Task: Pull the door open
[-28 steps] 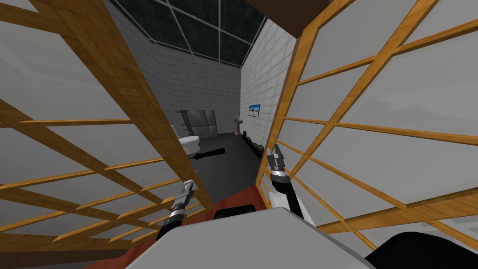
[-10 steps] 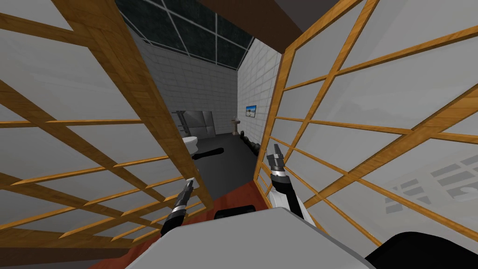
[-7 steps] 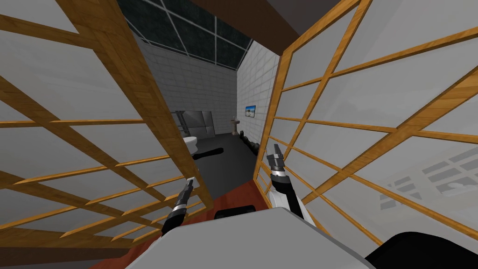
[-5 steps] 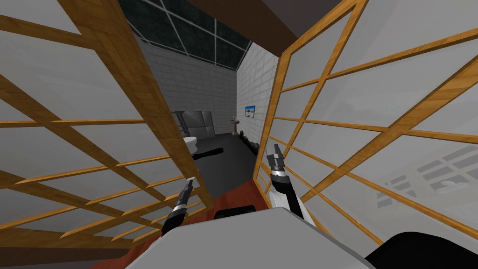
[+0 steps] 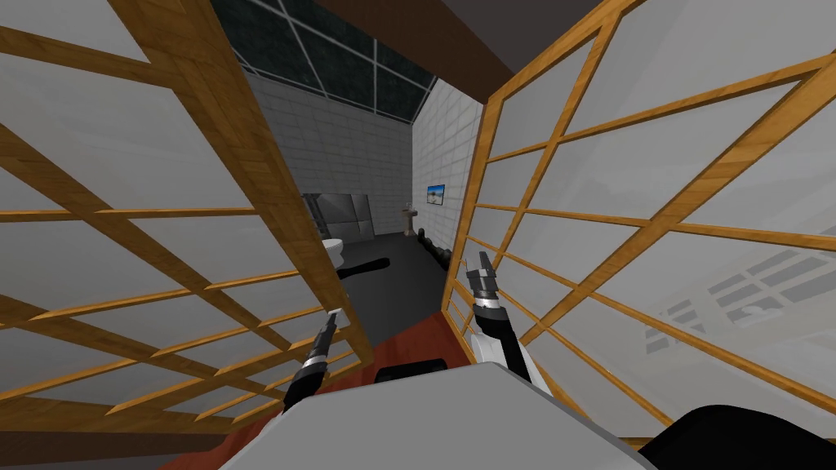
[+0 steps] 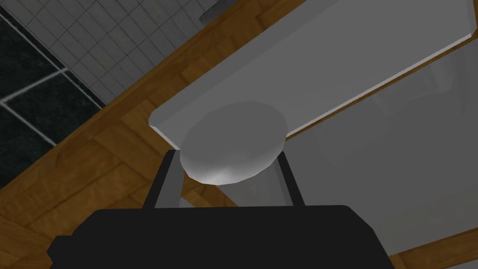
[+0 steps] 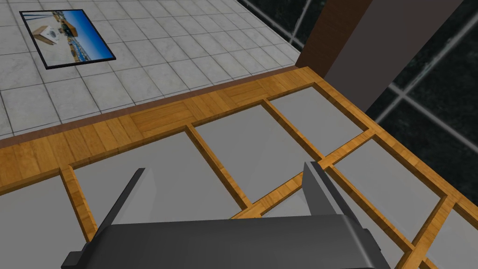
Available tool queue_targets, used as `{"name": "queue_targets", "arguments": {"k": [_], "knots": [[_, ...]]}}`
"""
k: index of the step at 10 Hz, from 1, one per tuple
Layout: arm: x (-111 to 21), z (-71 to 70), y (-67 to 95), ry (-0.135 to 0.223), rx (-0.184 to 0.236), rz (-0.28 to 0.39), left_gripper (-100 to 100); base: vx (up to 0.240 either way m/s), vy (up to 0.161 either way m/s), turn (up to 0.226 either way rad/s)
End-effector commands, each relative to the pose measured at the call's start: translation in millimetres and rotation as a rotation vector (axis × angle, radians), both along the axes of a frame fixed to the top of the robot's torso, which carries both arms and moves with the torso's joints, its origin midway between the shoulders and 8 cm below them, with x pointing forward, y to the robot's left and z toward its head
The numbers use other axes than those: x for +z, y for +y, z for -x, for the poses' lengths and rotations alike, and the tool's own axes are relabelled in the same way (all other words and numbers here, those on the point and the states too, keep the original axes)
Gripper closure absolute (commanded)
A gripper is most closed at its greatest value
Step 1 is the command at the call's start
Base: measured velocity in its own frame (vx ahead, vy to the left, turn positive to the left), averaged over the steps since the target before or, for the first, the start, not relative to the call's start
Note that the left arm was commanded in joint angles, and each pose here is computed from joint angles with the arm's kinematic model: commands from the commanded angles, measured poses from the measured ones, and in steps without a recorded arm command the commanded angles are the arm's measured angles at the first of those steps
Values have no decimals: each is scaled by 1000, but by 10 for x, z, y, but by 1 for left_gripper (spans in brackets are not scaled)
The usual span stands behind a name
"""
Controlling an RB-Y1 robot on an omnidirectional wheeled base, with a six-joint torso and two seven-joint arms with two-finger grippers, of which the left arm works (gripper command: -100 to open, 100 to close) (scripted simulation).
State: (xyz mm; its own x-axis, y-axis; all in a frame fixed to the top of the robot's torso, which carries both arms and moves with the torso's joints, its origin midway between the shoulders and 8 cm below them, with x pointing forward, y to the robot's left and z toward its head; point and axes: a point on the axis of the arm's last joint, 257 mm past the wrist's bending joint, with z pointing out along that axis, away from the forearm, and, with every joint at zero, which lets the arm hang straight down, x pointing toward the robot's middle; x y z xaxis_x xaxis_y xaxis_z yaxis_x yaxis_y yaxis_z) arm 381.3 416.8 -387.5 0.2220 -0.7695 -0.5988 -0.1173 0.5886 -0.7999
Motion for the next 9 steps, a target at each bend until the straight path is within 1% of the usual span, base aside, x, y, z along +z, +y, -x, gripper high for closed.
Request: {"name": "queue_targets", "arguments": {"k": [1, 2, 4, 5, 6, 7, 8, 9], "knots": [[-51, -35, -104, -10, -13, 70, 100, -37, 15, -34], [-51, -35, -104, -12, -13, 78, 100, -30, 9, -18], [-49, -65, -107, -34, -12, 156, 100, -41, 12, -32], [-49, -65, -107, -38, -13, 174, 100, -37, 11, -40], [-48, -80, -108, -49, -12, 212, 100, -40, 12, -26], [-48, -80, -108, -51, -13, 223, 100, -26, 8, -18], [-47, -95, -109, -63, -12, 266, 100, -34, 12, -41], [-47, -95, -109, -65, -12, 272, 100, -29, 4, -50]]}}
